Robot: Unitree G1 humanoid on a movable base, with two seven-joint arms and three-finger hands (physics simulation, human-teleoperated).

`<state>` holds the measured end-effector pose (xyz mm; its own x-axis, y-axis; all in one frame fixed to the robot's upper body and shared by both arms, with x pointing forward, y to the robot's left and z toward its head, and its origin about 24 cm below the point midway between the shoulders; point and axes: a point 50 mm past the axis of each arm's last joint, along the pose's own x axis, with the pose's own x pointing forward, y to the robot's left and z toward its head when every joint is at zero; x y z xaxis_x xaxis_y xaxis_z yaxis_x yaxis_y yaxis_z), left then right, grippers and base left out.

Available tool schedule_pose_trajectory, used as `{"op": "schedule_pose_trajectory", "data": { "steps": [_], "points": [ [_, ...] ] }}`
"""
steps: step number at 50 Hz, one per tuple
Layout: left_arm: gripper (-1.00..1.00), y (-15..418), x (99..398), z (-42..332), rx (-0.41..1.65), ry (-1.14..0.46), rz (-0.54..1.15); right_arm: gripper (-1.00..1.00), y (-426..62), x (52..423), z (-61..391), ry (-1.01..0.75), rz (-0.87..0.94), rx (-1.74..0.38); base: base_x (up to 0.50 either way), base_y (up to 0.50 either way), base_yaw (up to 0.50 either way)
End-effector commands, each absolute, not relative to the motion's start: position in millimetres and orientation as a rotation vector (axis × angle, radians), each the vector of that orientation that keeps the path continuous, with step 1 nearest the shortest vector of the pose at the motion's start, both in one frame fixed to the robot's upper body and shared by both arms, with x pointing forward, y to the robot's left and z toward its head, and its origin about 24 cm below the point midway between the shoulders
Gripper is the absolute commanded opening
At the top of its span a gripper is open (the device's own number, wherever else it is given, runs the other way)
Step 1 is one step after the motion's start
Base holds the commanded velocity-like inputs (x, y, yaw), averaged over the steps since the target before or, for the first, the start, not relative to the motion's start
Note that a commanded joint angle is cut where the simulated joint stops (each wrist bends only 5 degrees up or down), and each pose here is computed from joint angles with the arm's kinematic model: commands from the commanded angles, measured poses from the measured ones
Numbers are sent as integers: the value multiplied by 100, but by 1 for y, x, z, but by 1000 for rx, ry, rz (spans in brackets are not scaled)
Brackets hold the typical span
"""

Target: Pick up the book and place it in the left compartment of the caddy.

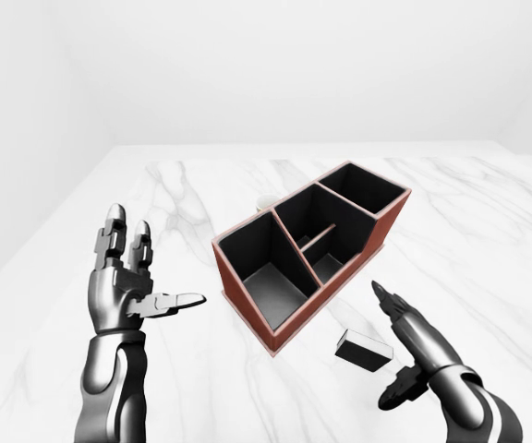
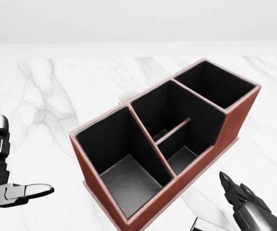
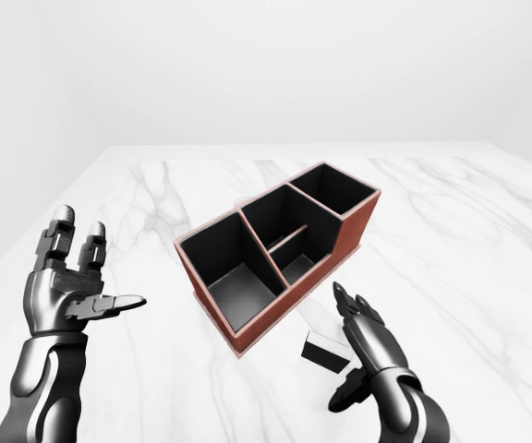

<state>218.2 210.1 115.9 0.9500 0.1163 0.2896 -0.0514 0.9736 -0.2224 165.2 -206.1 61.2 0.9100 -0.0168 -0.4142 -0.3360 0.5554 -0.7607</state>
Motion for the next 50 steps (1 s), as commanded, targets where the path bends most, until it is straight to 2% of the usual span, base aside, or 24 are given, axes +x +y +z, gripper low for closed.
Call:
{"op": "schedule_pose_trajectory", "data": {
  "steps": [1, 39, 50],
  "points": [
    [100, 210, 218, 116, -214, -305, 85, 100, -211, 170, 65, 420, 189, -1020, 0, 0, 0],
    [100, 209, 218, 117, -214, -310, 85, 100, -212, 198, 43, 466, 292, -1040, 0, 0, 0],
    [100, 209, 218, 117, -214, -309, 84, 100, -204, 205, 55, 405, 289, -1080, 0, 0, 0]
  ]
}}
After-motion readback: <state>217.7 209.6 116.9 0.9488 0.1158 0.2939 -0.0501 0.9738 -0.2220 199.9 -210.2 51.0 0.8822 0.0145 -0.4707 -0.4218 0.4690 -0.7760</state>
